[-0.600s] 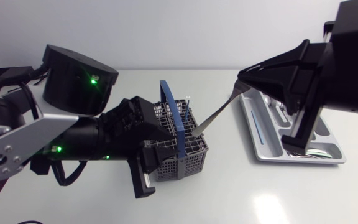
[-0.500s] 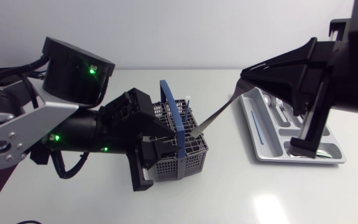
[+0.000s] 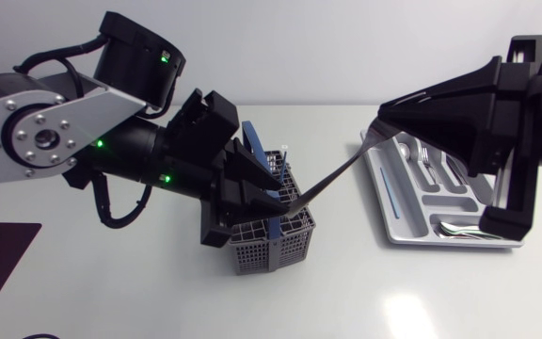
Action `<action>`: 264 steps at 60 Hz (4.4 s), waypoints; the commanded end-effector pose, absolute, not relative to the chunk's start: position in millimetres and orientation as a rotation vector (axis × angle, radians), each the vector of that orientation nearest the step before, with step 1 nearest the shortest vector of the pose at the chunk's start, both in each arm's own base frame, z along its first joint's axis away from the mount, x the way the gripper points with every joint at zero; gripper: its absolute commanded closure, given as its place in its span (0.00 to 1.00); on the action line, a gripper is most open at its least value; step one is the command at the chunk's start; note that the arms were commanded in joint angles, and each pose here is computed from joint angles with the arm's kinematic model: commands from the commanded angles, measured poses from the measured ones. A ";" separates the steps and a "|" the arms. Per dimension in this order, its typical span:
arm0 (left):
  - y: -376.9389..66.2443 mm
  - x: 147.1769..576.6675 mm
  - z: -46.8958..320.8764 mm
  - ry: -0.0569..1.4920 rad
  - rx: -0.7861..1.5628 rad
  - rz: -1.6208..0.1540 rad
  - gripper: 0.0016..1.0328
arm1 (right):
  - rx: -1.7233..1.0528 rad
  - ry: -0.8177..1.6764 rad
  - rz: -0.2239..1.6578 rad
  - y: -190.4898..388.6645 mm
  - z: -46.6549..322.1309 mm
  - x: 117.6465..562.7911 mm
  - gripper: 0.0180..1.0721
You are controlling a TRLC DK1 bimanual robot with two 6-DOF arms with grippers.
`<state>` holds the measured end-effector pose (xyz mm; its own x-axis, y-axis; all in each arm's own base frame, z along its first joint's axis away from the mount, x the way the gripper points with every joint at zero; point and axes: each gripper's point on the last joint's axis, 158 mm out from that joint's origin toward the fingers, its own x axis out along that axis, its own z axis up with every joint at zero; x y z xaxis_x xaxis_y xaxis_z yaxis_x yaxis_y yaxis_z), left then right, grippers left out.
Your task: Unload the cutlery basket into the drawer organizer.
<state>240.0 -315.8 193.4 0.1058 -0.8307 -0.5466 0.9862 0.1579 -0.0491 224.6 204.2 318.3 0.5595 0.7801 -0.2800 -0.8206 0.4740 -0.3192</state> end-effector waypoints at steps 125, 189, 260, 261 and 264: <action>-341.8 271.5 221.1 0.427 0.377 -1.177 0.97 | -0.073 0.103 0.710 146.4 348.8 281.3 0.20; -343.4 349.6 227.2 0.369 0.269 -0.854 0.97 | 0.217 0.297 0.697 212.7 326.4 353.9 0.37; -341.6 353.2 233.4 0.366 0.240 -0.841 0.94 | 0.204 0.290 0.747 231.6 322.7 358.2 0.94; -341.6 353.2 233.4 0.366 0.240 -0.841 0.94 | 0.204 0.290 0.748 232.0 323.0 357.5 0.94; -342.3 351.7 232.7 0.367 0.242 -0.844 0.93 | 0.204 0.290 0.747 231.3 322.9 357.5 0.94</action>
<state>343.8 -340.6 216.8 0.5871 -0.6773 -0.4434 0.7784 0.6227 0.0795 353.2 236.6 314.1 0.6747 0.7104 -0.2001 -0.6470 0.6998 0.3029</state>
